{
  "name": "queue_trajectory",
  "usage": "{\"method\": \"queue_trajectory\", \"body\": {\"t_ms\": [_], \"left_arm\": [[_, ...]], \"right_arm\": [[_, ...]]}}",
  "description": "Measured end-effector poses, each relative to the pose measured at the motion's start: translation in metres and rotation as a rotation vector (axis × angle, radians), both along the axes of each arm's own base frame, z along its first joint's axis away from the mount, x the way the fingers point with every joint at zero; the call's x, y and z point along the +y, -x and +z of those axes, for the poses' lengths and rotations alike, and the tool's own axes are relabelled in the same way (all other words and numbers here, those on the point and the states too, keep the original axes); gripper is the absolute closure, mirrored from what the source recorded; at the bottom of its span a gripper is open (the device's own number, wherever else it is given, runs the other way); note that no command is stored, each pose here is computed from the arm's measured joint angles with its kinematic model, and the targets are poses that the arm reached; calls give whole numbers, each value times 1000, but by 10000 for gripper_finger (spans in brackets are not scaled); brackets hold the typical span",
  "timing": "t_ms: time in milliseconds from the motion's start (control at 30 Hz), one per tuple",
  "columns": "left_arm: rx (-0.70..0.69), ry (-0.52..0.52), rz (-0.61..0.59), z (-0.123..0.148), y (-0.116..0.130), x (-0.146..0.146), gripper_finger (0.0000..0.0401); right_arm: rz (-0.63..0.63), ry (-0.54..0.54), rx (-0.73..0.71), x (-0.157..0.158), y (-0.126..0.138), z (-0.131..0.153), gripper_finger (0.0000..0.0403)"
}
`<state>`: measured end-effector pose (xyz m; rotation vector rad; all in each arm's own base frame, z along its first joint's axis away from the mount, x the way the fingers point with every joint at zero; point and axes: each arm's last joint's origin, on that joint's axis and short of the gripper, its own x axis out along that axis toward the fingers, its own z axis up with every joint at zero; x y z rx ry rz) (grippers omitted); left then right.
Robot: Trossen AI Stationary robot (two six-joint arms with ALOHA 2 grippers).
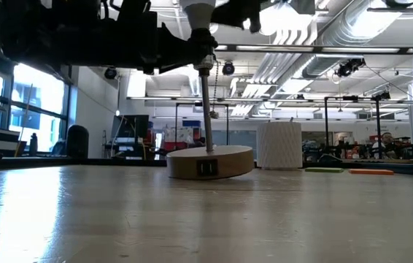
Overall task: Screw lightbulb
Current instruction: Insert the light bulb into the lamp
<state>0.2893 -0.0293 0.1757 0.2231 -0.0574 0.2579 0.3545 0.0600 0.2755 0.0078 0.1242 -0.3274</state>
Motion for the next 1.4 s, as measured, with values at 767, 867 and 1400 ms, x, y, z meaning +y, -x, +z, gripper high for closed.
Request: {"method": "queue_trajectory", "body": {"t_ms": [767, 867, 1400], "left_arm": [[180, -3, -219, 21, 18, -3, 243], [214, -1, -301, 28, 26, -4, 243], [318, 14, -525, 30, 38, 1, 243]], "right_arm": [[183, 104, -165, -10, 18, 47, 80], [233, 89, -146, -14, 26, 54, 80], [443, -20, 20, -33, 18, 31, 80]]}}
